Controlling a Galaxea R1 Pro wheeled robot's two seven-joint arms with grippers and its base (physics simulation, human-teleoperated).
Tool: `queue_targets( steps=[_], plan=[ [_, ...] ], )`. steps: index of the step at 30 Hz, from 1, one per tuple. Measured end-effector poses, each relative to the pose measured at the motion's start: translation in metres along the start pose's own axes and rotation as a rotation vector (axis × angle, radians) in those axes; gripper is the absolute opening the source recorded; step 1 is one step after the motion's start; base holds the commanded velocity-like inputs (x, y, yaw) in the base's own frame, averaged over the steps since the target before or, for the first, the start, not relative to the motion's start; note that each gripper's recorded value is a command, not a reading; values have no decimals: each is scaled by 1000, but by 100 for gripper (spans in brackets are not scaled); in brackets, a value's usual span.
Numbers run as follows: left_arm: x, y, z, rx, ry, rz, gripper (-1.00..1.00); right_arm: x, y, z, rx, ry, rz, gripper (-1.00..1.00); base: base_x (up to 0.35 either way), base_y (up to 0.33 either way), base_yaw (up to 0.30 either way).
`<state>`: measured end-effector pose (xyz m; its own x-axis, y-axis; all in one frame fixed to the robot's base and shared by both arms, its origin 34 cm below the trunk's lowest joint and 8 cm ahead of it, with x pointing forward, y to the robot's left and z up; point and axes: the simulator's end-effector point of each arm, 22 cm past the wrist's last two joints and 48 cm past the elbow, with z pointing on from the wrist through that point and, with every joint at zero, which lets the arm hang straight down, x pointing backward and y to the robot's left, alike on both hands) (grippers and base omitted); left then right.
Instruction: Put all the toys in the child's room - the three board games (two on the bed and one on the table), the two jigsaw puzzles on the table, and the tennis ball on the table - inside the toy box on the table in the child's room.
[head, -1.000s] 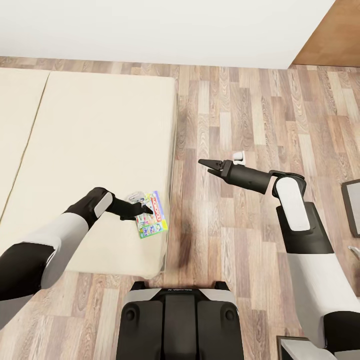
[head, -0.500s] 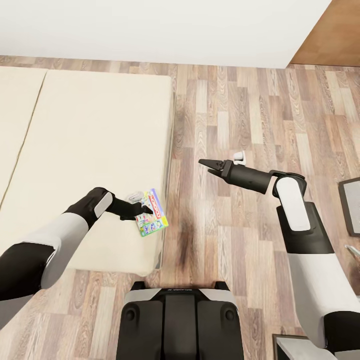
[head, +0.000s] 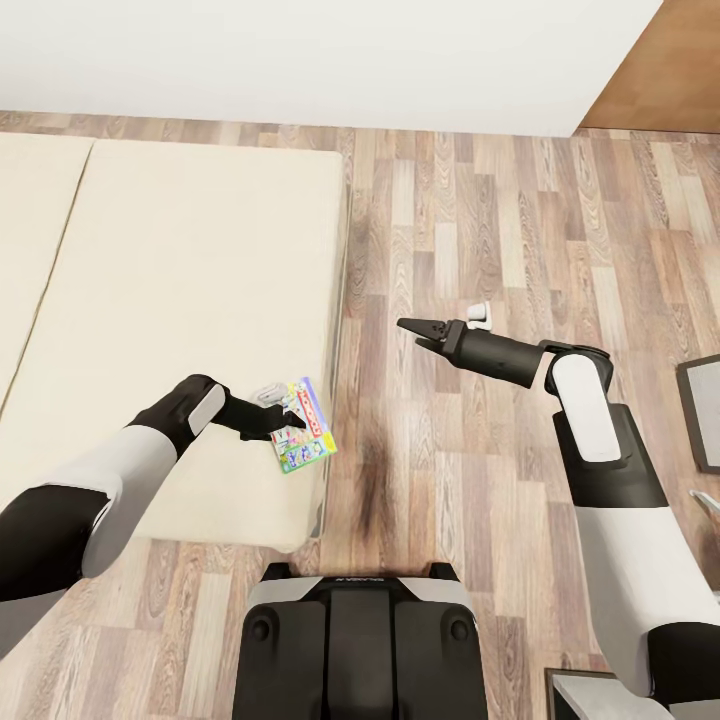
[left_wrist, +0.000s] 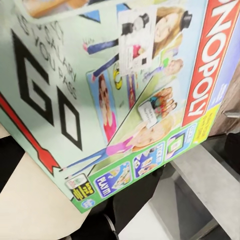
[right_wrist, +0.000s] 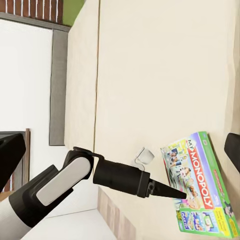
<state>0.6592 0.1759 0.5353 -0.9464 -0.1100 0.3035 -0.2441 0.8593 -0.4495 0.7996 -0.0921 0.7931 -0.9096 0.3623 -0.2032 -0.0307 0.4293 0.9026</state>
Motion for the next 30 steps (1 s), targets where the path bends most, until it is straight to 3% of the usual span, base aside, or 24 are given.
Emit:
queue_targets(
  steps=[30],
  plan=[
    [0, 3, -1, -5, -1, 0, 100, 1, 0, 1, -2, 1, 1, 100, 0, -28, 0]
  ],
)
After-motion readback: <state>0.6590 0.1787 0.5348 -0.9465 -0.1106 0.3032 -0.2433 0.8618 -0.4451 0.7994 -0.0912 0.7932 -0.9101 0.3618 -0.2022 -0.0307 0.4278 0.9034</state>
